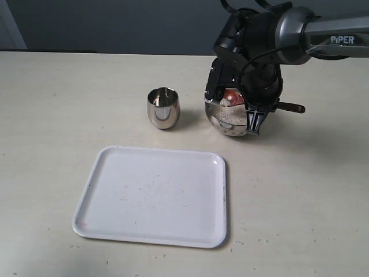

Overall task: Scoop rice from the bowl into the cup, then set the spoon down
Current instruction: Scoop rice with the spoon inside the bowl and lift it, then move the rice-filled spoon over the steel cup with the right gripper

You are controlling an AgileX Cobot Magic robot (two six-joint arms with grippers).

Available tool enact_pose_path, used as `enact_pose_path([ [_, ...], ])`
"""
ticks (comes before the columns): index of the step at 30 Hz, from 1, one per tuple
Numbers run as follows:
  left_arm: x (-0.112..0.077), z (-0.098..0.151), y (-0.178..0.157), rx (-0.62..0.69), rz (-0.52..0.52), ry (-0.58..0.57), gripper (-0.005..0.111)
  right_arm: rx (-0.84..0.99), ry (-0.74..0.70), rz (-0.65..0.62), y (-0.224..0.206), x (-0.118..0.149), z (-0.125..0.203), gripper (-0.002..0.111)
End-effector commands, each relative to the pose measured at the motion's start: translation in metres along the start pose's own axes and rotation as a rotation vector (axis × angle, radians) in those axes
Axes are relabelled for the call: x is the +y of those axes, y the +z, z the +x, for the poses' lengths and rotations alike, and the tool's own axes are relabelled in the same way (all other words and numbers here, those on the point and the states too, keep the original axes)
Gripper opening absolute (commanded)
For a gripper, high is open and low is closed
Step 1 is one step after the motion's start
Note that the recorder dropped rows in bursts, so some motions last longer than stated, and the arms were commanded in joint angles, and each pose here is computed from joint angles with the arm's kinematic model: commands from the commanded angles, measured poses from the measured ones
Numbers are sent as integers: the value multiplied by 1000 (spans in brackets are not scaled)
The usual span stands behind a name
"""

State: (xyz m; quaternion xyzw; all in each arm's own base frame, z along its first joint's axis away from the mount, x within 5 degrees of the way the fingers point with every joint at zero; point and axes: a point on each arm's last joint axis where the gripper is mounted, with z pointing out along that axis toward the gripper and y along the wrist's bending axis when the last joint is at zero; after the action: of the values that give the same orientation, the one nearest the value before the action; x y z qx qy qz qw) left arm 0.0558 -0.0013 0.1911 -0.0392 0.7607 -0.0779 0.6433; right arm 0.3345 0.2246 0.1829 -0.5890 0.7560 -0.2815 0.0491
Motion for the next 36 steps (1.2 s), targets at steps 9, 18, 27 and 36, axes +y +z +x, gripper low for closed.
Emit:
enact_pose_path([
  [9, 0, -1, 0, -11, 3, -2, 1, -32, 20, 0, -12, -5, 7, -1],
  [18, 0, -1, 0, -11, 3, -2, 1, -251, 145, -28, -41, -25, -12, -1],
  [27, 0, -1, 0, -11, 3, 0, 1, -269, 86, -37, -37, -11, -31, -1],
  [36, 0, -1, 0, -11, 3, 0, 1, -289, 65, -35, -40, -7, -61, -1],
])
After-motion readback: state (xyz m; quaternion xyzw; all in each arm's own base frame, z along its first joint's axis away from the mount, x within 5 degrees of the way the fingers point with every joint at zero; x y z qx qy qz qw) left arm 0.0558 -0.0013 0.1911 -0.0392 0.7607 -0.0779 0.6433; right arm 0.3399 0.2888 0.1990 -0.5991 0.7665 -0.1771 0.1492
